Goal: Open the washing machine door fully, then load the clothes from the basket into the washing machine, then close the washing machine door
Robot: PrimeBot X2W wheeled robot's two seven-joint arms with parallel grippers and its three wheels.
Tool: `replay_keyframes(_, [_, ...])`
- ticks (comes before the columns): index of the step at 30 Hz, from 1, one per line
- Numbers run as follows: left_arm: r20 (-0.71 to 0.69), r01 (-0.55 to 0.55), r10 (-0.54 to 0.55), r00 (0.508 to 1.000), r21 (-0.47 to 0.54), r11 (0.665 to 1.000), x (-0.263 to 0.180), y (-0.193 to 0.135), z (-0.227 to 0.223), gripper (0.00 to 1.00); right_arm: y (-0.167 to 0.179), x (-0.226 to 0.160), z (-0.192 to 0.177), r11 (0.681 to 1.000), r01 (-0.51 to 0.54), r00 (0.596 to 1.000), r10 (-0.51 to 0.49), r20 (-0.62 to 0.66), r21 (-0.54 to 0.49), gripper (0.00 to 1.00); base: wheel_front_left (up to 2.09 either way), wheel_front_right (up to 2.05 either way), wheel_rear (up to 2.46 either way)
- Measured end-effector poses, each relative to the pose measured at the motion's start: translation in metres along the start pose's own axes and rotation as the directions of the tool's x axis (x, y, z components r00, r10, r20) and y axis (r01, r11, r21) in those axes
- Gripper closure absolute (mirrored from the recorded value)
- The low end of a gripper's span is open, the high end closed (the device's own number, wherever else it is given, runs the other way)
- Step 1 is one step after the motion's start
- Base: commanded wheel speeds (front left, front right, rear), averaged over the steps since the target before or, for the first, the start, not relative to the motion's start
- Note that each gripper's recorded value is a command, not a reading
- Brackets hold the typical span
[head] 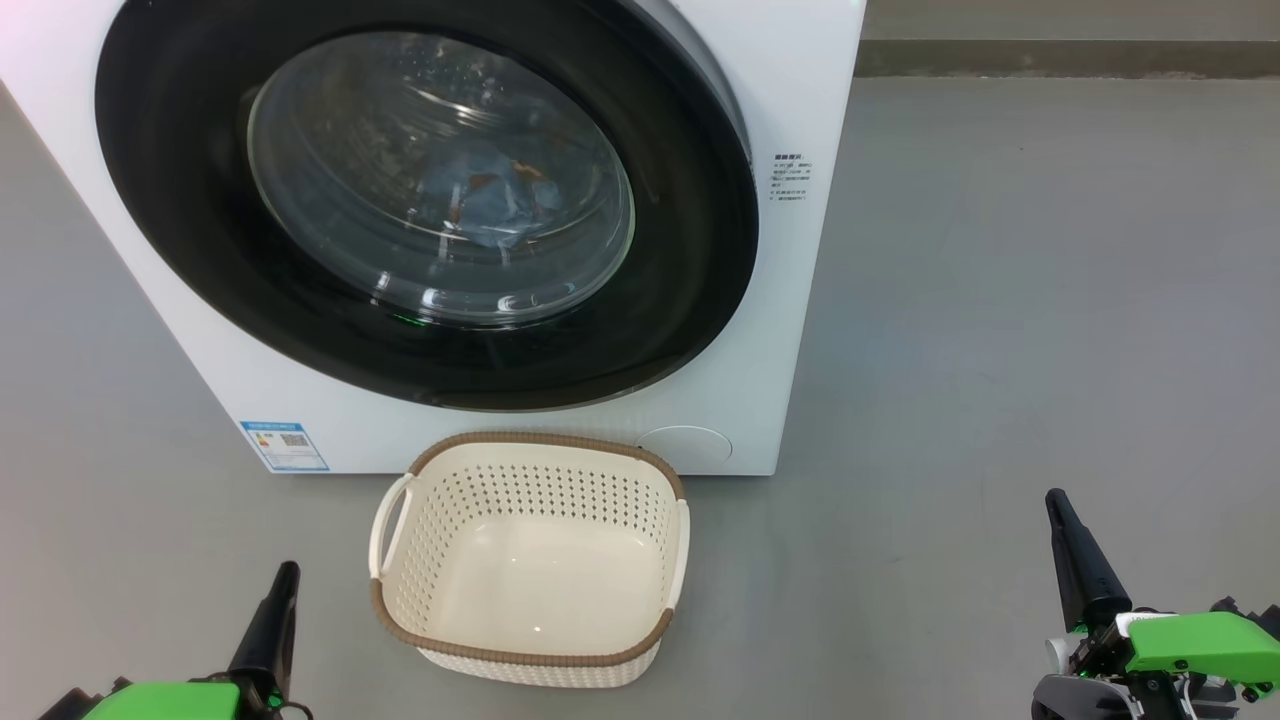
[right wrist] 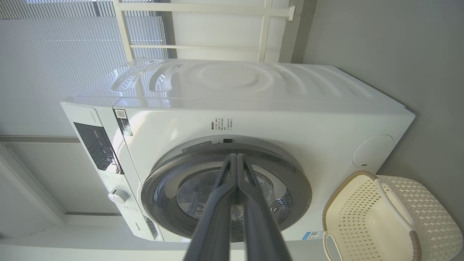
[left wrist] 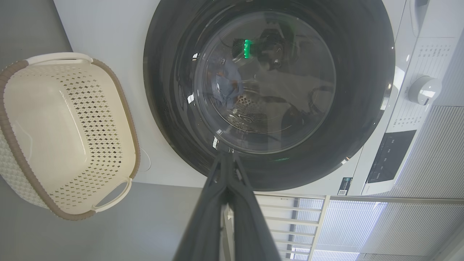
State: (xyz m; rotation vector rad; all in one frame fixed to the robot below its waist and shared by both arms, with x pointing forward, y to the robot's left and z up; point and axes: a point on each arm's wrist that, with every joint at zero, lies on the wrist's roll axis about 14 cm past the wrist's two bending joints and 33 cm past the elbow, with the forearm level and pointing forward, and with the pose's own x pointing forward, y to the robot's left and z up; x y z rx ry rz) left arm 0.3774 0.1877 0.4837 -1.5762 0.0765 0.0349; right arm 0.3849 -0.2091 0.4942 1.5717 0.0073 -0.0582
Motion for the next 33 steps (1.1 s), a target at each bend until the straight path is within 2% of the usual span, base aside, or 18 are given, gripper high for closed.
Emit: replay_keyframes(33, [0.001,0.0,0.0,1.0,0.0,1.0,0.0,0.0,0.0003,1.0,-0.0001,0.0,-0.0007,1.0,0.0,1.0,0.0,-0.001,0.002,1.0,0.0,0.0,0.0])
